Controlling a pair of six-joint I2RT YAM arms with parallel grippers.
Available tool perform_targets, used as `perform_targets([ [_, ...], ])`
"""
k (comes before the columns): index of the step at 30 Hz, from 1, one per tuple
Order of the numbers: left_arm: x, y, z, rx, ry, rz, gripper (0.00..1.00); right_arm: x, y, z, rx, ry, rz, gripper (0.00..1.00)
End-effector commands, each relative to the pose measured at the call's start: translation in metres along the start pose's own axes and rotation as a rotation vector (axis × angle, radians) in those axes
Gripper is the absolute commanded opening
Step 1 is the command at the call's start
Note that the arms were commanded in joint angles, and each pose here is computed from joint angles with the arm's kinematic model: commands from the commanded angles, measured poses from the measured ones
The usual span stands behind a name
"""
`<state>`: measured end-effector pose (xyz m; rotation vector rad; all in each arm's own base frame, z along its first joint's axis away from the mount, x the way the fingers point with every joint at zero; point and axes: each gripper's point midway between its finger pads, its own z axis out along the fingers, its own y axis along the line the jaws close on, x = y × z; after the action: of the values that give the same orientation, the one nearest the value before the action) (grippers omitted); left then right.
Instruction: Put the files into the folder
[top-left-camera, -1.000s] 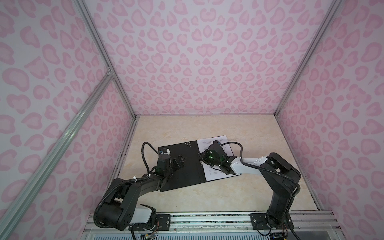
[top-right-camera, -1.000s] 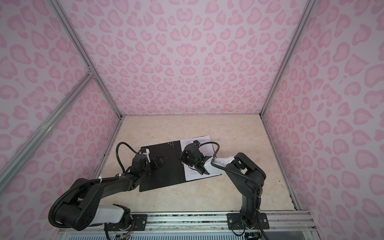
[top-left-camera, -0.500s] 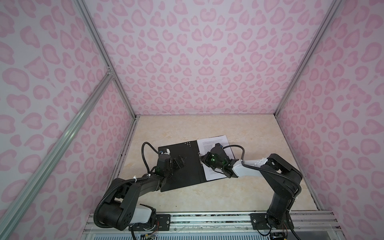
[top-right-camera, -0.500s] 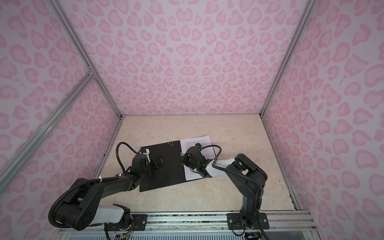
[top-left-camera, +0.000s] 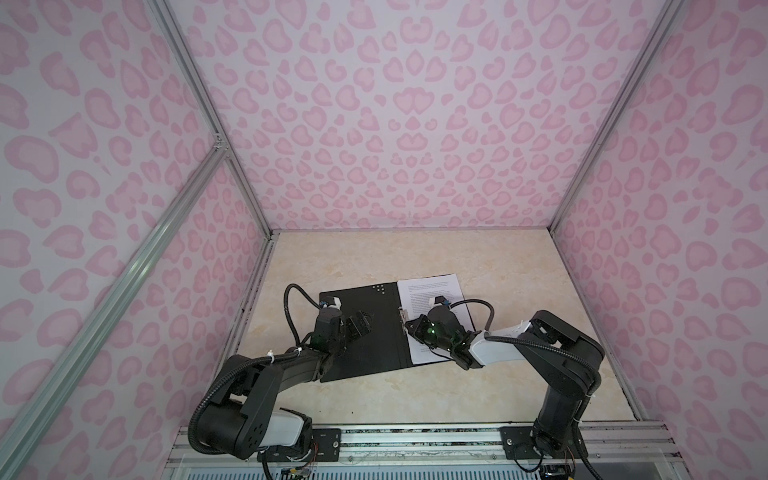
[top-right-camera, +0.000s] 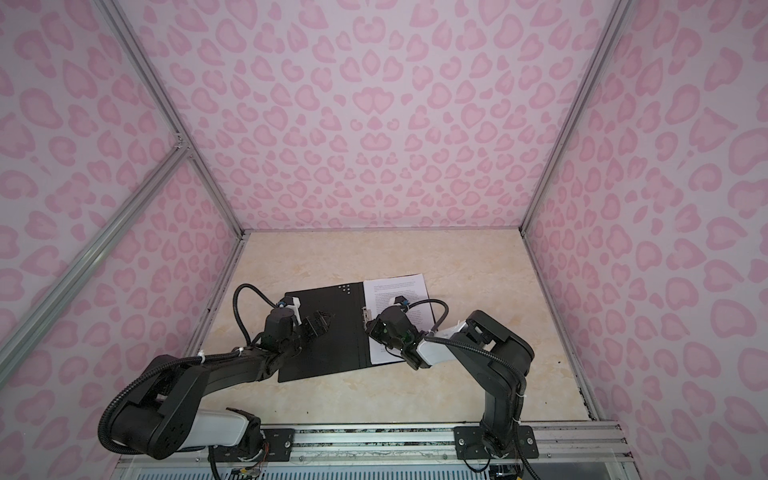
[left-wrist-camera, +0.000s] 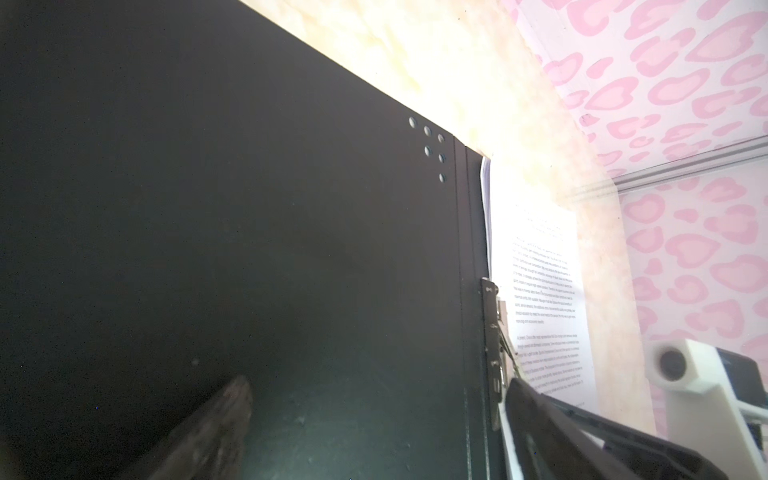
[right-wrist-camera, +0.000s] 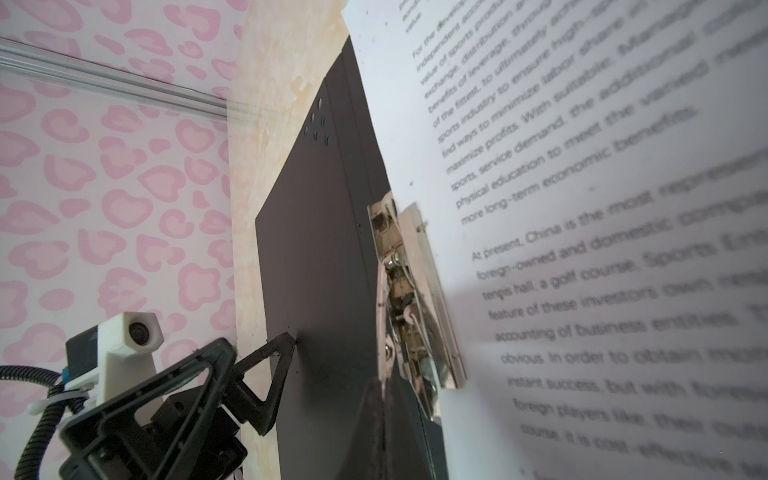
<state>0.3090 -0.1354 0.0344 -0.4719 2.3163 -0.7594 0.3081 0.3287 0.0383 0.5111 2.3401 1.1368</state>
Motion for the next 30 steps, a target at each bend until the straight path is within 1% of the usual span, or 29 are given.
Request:
perform_targets([
  [1, 0.056, 0.057, -0.009, -0.228, 0.21, -0.08, 0.98, 0.01, -0.037, -0.001, 0.104, 0.011, -0.029, 0.0],
  [10, 0.057, 0.06, -0.008, -0.24, 0.213, -0.083, 0.98, 0.018, -0.077, -0.009, 0.271, -0.008, -0.157, 0.0],
  [23, 0.056, 0.06, -0.008, -0.245, 0.205, -0.08, 0.98, 0.032, -0.121, -0.008, 0.402, 0.009, -0.201, 0.0],
  [30, 0.056, 0.06, -0.008, -0.244, 0.208, -0.079, 0.98, 0.036, -0.129, -0.01, 0.469, 0.004, -0.245, 0.0],
])
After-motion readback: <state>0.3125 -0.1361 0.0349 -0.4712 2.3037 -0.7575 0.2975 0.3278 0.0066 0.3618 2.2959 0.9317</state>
